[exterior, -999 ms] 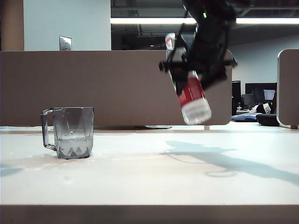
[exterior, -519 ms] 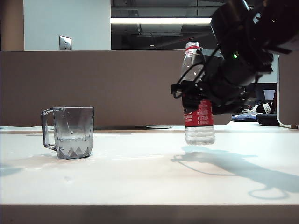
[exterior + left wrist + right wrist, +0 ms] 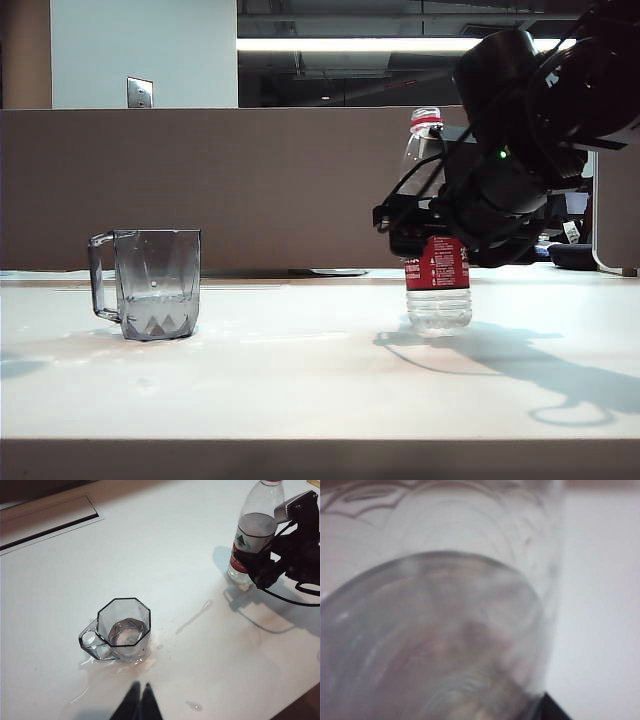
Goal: Pick up the mineral water bottle on the table and pour water into the mug until it's half full.
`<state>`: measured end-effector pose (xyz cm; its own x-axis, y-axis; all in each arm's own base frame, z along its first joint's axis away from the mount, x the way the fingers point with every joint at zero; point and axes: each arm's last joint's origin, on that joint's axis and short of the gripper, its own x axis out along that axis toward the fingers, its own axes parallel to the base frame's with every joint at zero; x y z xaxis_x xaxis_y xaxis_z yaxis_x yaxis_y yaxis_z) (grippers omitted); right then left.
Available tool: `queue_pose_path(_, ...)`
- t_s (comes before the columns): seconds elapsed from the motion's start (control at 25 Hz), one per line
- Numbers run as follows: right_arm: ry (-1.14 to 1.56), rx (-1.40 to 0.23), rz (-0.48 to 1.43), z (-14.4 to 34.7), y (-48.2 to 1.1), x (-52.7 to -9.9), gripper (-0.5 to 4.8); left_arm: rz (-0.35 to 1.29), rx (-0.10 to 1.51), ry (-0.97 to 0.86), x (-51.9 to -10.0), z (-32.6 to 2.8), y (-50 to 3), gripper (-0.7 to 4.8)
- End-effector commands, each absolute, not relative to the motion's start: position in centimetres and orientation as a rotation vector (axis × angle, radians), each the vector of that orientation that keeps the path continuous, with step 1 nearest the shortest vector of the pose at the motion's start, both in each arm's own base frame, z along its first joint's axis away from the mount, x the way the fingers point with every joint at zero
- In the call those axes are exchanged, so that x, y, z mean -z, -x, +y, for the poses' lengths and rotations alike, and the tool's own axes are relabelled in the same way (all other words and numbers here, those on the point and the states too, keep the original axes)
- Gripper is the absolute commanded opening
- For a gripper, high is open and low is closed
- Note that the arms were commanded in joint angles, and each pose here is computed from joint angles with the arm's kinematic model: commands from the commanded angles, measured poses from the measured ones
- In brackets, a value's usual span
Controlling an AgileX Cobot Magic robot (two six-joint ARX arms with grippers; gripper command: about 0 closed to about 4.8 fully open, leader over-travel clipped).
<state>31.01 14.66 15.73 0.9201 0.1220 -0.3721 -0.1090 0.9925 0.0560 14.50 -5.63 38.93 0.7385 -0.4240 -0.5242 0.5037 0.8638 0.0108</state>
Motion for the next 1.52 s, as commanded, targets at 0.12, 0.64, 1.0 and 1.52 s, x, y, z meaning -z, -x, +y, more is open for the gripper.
queue_pose_path(0.12, -0.038, -0.118, 0.381, 14.7, -31.0, -16.1, 4.1, 0.53, 0.51, -0.154, -39.1, -5.6, -14.4, -0.05)
queue_pose_path(0.64, -0.023, -0.186, 0.465, 13.5, -28.1, -20.6, 4.36, 0.531, 0.51, -0.153, -39.1, -5.6, -14.4, -0.05)
queue_pose_path(1.0, 0.028, -0.176, 0.602, 10.4, -21.9, -25.6, 4.31, 0.534, 0.517, -0.151, -39.0, -5.6, -14.4, -0.05)
queue_pose_path(1.52, -0.017, -0.218, 0.513, 5.5, -12.0, -30.8, 2.38, 0.391, 0.574, -0.14, -35.3, -5.5, -11.6, -0.04)
